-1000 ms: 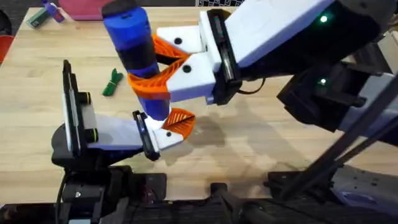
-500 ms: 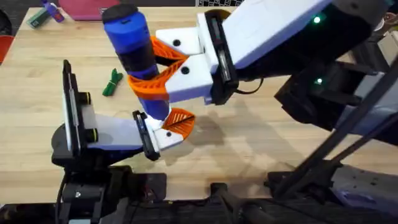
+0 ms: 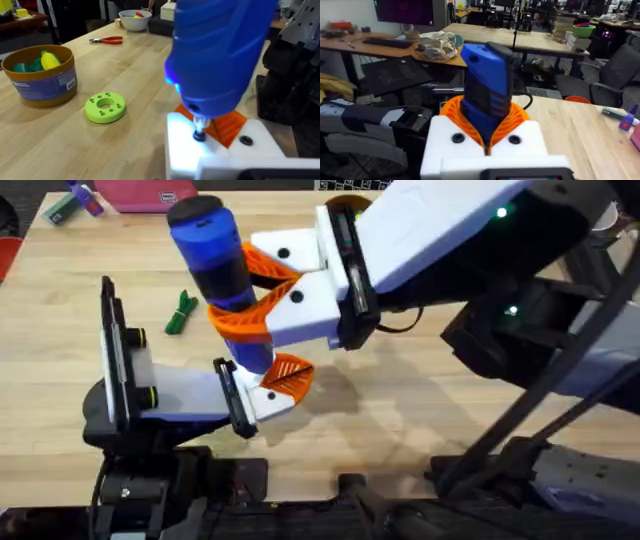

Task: Pick up the gripper from the table and insert it into the empty holder that is missing its gripper. Then pick up a screw, insert it into the mounting hole, and use the screwdriver to tighten it. Finally, clean up the table by picking up the vegetable and placing it into the bucket.

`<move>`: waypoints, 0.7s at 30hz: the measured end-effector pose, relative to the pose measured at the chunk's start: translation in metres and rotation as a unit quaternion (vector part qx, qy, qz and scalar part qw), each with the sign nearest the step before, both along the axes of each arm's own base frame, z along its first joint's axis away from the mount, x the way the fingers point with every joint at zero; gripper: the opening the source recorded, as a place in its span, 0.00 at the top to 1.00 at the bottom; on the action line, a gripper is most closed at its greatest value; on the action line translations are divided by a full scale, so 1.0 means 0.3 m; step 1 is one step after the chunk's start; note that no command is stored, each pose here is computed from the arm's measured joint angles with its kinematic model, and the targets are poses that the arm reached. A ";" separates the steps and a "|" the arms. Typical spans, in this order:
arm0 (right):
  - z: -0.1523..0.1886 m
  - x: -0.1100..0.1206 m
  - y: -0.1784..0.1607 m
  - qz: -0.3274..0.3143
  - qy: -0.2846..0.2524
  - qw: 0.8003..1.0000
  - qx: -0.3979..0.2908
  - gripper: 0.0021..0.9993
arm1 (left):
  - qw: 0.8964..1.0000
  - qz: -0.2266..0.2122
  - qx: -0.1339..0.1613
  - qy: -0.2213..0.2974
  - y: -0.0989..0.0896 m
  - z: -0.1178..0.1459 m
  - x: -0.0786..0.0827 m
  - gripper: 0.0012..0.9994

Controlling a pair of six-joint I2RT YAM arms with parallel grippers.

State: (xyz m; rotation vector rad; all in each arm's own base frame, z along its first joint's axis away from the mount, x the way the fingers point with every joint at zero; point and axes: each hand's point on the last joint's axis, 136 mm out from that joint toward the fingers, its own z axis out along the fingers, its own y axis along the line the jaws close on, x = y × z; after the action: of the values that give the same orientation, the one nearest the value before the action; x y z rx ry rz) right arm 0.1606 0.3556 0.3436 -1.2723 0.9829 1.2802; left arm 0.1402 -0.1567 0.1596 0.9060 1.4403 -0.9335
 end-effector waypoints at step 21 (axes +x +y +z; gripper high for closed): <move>-0.019 0.004 0.010 0.006 0.002 1.000 -0.004 0.98 | 1.000 0.000 0.000 0.001 0.000 0.000 0.000 0.99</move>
State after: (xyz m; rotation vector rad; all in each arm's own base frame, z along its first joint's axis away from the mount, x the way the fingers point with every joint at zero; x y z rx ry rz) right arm 0.1617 0.3585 0.3378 -1.2844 0.9860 1.2884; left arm 0.1403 -0.1567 0.1595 0.9048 1.4416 -0.9344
